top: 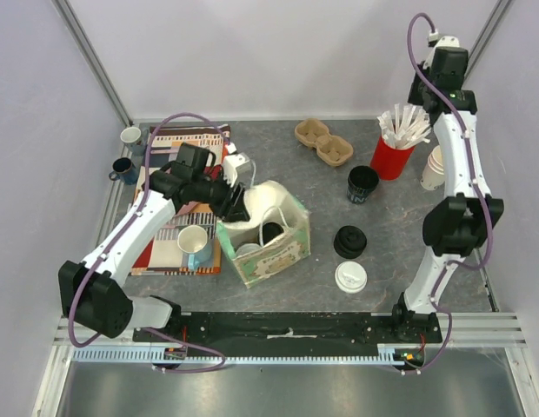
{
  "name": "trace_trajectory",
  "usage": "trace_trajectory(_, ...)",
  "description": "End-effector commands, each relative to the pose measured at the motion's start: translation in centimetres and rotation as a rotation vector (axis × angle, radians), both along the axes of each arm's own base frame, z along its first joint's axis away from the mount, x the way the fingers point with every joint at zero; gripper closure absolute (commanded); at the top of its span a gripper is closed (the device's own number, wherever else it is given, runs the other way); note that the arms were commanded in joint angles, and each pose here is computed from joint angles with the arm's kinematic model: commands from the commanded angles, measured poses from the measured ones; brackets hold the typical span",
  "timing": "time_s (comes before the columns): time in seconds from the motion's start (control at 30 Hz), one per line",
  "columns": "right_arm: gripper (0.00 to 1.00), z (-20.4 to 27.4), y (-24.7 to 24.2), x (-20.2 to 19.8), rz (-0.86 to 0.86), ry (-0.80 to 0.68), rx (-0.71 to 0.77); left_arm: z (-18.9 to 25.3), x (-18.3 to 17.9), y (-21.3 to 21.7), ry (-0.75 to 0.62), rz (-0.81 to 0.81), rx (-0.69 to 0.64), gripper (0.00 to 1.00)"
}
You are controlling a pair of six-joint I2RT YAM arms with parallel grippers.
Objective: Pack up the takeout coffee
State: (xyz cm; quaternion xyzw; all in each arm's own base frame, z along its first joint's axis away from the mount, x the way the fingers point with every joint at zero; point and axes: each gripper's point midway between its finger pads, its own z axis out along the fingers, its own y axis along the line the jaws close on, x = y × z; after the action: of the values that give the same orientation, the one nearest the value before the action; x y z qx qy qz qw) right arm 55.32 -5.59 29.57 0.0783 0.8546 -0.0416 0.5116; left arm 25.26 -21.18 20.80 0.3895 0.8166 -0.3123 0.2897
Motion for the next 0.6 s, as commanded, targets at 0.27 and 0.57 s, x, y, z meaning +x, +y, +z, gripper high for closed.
trace_trajectory(0.27,1.0,28.3,7.2,-12.1,0.275,-0.759,-0.01,1.5,0.9,0.8,-0.247,-0.144,-0.015,0.44)
trace_trajectory(0.57,1.0,33.7,19.6,-25.9,1.027,-0.844,0.374,5.0,-0.9,-0.9,-0.241,-0.123,-0.004,0.44)
